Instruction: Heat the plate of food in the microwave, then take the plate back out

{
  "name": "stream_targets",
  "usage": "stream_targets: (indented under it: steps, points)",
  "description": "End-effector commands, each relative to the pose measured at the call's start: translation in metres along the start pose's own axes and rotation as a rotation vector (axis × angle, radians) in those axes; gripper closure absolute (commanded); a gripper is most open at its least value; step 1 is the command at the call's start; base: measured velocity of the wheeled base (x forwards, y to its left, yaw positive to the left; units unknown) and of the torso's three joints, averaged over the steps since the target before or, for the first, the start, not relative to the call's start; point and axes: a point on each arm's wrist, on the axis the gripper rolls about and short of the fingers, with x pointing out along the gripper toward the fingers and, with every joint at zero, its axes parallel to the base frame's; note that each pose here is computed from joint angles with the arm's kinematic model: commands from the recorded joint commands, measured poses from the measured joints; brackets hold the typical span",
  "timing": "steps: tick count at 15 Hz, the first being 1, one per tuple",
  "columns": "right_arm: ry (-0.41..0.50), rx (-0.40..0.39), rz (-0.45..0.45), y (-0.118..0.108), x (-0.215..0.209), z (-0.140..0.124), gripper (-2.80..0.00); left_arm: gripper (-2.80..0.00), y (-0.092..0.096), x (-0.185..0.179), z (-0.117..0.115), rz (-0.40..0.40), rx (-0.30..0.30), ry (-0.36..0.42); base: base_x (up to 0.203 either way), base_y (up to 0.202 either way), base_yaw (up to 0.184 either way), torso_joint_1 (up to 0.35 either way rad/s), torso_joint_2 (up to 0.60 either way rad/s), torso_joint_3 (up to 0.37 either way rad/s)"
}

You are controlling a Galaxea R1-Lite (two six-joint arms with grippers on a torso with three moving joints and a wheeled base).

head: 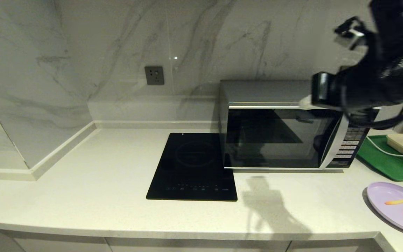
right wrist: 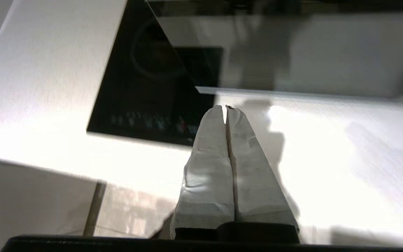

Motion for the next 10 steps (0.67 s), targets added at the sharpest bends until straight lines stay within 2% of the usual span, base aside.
stream_targets:
  steps: [1, 6, 8, 10]
  points:
    - [-0.158, 0.043, -0.014, -0.033, -0.126, -0.016, 0.0, 0.0, 0.0, 0.0, 0.0, 0.001, -0.001, -0.002, 0.0, 0.0, 0.0, 0.0, 0.0, 0.0]
    - [-0.275, 0.113, -0.317, -0.098, -0.243, -0.098, 0.0, 0.0, 0.0, 0.0, 0.0, 0.001, -0.001, -0.001, 0.0, 0.0, 0.0, 0.0, 0.0, 0.0]
    - [-0.322, 0.152, -0.439, -0.111, -0.277, -0.134, 0.0, 0.0, 0.0, 0.0, 0.0, 0.0, -0.001, 0.0, 0.0, 0.0, 0.0, 0.0, 0.0, 0.0]
    - [-0.376, 0.157, -0.524, -0.113, -0.303, -0.175, 0.0, 0.0, 0.0, 0.0, 0.0, 0.0, -0.001, 0.0, 0.0, 0.0, 0.0, 0.0, 0.0, 0.0]
